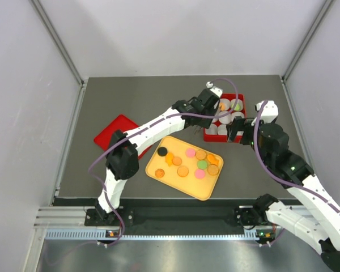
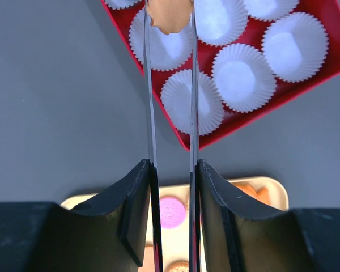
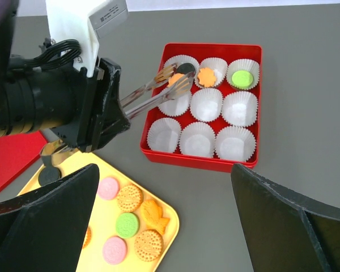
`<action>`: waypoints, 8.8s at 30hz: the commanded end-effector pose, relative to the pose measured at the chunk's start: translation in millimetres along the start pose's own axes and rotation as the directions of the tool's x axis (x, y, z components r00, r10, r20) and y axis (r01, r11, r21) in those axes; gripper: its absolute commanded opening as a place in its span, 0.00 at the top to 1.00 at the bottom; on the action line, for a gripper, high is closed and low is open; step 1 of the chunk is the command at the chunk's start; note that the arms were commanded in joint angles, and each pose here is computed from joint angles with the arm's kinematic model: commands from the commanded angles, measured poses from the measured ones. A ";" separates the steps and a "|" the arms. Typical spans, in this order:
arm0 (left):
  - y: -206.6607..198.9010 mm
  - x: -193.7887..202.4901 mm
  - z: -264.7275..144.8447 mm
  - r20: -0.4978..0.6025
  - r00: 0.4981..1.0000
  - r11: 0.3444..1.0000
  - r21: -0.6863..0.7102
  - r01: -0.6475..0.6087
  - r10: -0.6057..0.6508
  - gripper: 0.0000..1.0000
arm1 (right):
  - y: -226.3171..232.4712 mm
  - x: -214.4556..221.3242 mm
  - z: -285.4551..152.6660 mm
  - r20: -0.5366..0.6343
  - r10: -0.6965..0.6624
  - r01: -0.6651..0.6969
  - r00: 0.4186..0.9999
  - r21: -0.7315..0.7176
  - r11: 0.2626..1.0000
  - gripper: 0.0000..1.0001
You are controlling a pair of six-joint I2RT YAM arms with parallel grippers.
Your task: Pack the cookies
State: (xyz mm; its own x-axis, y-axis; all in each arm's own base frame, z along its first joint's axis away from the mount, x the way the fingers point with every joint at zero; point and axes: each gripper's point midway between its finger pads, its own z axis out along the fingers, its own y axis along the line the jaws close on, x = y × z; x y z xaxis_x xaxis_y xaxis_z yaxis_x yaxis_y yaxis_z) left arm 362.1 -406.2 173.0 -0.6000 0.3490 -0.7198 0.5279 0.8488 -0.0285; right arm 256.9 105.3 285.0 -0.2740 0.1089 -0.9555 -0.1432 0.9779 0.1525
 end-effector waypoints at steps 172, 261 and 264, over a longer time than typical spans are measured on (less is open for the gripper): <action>-30.6 -29.1 26.1 0.114 0.993 0.982 0.187 -0.014 -0.007 0.51 | -20.8 -35.5 -23.0 0.079 0.024 -0.032 0.997 0.095 0.995 0.00; 1.0 201.4 -191.3 -0.330 0.941 0.988 0.150 -0.024 0.073 0.62 | 8.5 21.7 36.3 -0.060 0.001 0.000 0.998 0.029 1.000 0.00; -3.6 178.8 -199.3 -0.274 0.960 0.985 0.169 -0.018 0.064 0.62 | 7.8 15.5 32.9 -0.046 0.005 -0.003 0.999 0.030 1.000 0.00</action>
State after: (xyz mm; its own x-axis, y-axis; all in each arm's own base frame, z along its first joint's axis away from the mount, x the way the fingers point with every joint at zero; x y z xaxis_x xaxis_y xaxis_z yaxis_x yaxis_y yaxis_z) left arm 120.3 -252.0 148.7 -0.7463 0.5320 -0.4000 0.6170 0.7783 -0.1160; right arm 281.4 123.8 238.7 -0.3829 0.0754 -0.9207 -0.1162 0.9848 0.1289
